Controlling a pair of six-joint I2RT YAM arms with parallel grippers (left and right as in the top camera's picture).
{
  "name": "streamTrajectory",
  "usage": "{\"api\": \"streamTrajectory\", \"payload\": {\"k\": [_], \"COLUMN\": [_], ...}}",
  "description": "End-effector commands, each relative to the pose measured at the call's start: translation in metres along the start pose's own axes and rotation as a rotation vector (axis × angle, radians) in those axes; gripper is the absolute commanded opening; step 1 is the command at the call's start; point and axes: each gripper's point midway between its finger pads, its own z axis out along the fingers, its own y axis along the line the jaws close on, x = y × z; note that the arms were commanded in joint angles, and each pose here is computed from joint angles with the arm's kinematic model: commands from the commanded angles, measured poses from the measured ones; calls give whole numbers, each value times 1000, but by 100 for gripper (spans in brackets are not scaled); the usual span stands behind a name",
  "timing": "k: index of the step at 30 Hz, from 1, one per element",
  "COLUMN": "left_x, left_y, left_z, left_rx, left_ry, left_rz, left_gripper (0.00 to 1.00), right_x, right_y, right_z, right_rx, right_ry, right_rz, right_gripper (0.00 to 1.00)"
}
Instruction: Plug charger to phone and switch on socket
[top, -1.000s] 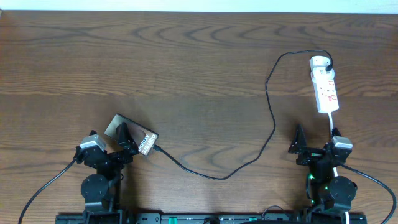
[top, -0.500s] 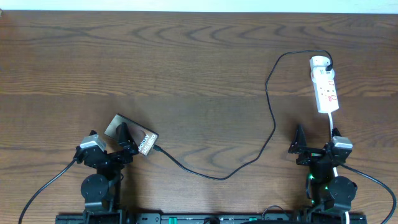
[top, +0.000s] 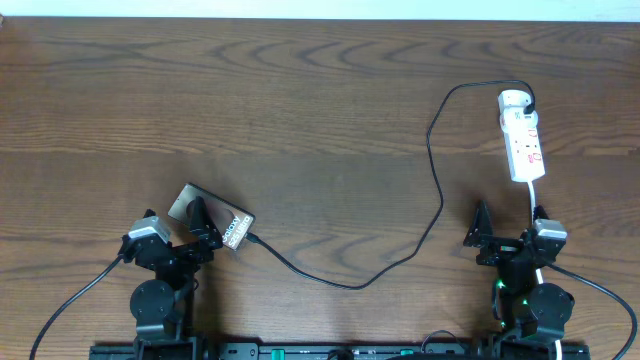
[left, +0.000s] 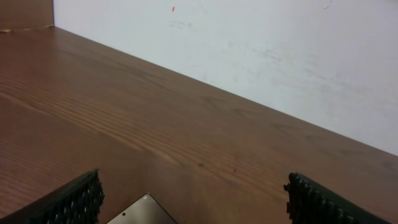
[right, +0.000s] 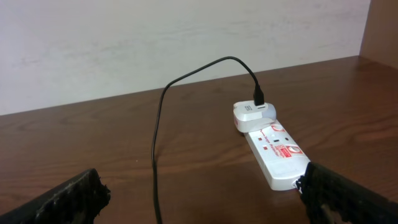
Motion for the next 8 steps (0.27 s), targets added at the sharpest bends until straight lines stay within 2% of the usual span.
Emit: {"api": "streamTrajectory", "payload": {"k": [1, 8], "left_x": [15, 15], "left_y": [9, 9], "left_z": [1, 1], "left_rx": [-37, -37], "left_ry": [45, 45], "left_rz": [12, 12], "left_gripper": [91, 91], "right_x": [1, 1], "right_y": [2, 2], "right_z": [0, 0], "right_rx": [-7, -7], "right_ry": [1, 1], "right_rz": [-9, -9], "right_gripper": [99, 99]}}
